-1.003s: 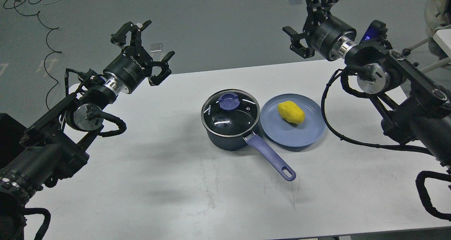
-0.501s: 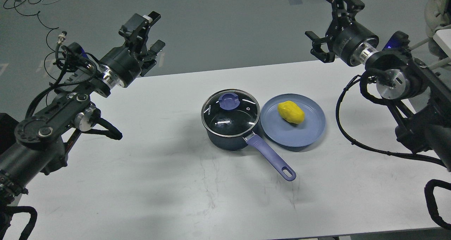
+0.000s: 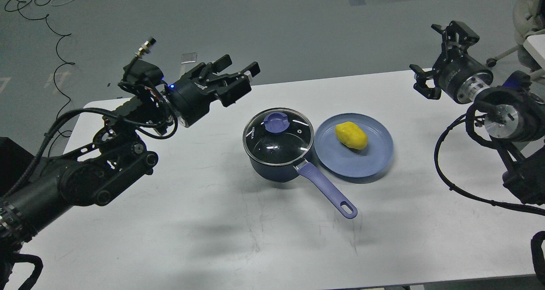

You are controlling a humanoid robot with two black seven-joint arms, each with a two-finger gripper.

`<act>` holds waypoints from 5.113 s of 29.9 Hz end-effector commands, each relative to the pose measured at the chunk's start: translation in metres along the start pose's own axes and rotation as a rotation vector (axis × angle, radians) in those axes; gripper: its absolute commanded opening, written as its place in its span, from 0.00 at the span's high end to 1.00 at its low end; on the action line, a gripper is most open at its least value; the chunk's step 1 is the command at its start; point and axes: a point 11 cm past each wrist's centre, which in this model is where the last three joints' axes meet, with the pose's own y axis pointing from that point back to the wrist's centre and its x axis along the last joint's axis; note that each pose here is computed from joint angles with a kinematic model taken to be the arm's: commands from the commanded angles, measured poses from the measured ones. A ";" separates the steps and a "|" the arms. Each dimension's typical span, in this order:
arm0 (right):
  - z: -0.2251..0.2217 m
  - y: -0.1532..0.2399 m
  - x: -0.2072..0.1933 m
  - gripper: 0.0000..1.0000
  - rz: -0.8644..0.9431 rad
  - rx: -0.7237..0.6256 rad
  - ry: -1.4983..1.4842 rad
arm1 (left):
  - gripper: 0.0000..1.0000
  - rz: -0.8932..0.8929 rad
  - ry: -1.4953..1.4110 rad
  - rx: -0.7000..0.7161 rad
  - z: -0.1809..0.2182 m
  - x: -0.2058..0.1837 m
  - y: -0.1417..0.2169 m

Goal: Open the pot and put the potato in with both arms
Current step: 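Reach the left gripper toward the blue knob of the glass lid, then close the left gripper on the lid's blue knob, then lift the glass lid off the saucepan with the left gripper, then lower the lid onto the table beside the pot and release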

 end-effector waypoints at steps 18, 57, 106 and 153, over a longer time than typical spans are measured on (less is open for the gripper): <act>0.001 0.009 0.016 0.00 0.030 -0.004 0.020 | 0.02 -0.173 -0.272 -0.083 0.014 -0.065 -0.037; -0.003 0.012 0.023 0.00 0.045 -0.003 0.042 | 0.07 -0.199 -0.207 -0.037 -0.006 -0.089 -0.033; -0.004 0.010 0.020 0.00 0.024 -0.046 0.137 | 0.58 -0.228 -0.154 0.280 -0.108 -0.058 0.137; -0.007 0.008 0.013 0.00 0.001 -0.067 0.242 | 0.02 -0.197 0.000 0.392 -0.099 -0.144 0.163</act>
